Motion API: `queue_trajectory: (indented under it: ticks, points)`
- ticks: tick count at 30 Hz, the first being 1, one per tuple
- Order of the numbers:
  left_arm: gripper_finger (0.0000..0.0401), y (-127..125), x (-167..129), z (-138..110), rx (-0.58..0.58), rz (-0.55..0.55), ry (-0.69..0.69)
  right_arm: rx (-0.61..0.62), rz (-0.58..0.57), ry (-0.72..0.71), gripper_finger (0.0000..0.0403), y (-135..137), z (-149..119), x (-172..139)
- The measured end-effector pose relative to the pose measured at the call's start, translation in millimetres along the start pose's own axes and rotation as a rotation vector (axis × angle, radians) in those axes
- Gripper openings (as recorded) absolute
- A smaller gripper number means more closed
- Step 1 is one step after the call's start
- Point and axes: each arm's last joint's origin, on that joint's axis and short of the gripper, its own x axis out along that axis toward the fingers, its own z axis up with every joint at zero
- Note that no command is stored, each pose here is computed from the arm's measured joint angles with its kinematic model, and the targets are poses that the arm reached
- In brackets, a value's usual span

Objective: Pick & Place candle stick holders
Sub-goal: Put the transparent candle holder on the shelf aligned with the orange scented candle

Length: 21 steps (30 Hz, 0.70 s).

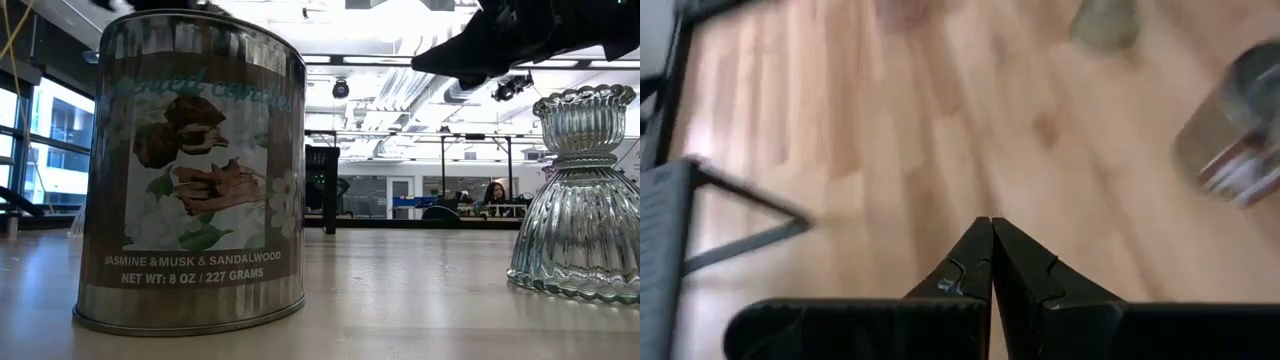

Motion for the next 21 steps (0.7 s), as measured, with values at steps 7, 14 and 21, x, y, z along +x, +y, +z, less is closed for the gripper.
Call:
queue_trajectory:
  ticks: [7,14,21]
  points:
    - [0.0000,-37.8,15.6,-45.0,-0.077,0.058,-0.353,0.076,-0.075,-0.015,0.0001,-2.3,1.6,-0.1]
    - [0.0000,-40.4,21.0,-63.1,-0.252,0.084,-0.337,0.095,-0.094,-0.010,0.0001,-2.7,1.1,-0.2]
    - [0.0000,-29.1,-3.1,-43.4,-0.486,0.168,-0.046,0.104,-0.092,-0.002,0.0002,-2.5,0.2,-0.2]
